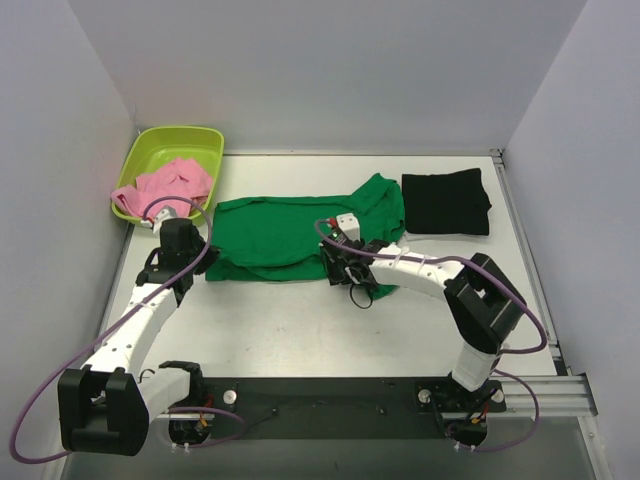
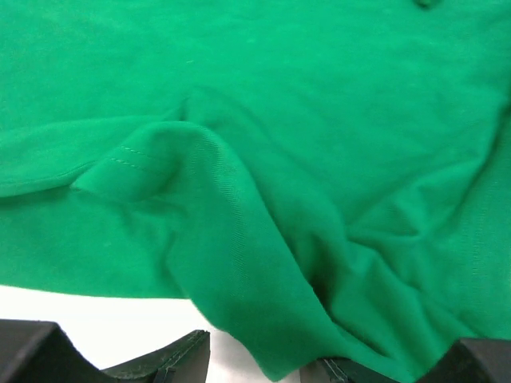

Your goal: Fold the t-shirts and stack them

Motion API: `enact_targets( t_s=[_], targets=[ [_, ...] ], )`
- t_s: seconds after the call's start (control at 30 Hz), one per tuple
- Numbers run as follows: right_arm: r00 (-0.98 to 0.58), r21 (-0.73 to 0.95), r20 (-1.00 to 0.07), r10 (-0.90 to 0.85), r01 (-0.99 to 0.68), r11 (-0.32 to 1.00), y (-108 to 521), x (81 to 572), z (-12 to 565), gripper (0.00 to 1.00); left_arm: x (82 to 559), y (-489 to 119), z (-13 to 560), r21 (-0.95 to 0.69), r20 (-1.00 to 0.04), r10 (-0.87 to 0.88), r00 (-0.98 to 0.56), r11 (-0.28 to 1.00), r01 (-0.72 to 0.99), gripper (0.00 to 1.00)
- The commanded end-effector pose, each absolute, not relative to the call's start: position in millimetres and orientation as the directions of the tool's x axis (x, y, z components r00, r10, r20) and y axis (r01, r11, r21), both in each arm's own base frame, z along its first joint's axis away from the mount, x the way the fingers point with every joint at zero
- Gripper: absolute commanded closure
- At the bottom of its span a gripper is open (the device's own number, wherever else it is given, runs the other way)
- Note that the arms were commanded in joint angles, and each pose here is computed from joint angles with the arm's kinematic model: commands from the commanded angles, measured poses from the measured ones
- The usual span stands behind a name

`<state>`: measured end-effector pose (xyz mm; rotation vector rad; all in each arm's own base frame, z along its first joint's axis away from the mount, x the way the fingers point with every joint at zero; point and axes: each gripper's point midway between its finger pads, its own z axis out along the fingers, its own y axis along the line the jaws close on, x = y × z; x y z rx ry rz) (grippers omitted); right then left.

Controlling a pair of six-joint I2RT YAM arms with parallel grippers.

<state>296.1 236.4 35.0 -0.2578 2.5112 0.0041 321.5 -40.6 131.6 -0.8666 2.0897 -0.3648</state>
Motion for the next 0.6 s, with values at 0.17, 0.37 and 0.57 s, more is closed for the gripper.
enact_targets(
  t_s=[0.17,0.37,0.57],
  targets=[
    [-0.794,-0.040,-0.581,-0.180,-0.192,0.980,265,296,32,0.52,329,-39,141,-0.541,-0.608,-0.686,-0.400,0.727,-0.423,1.00],
    [-0.777,-0.070,-0.605,-0.172,-0.163,0.984,258,307,36,0.54,328,-39,141,-0.540,-0.609,-0.685,-0.400,0.728,-0.423,1.00],
    [-0.742,-0.106,-0.648,-0.173,-0.137,0.985,248,315,51,0.86,328,-39,142,-0.540,-0.610,-0.685,-0.399,0.728,-0.423,1.00]
  ],
)
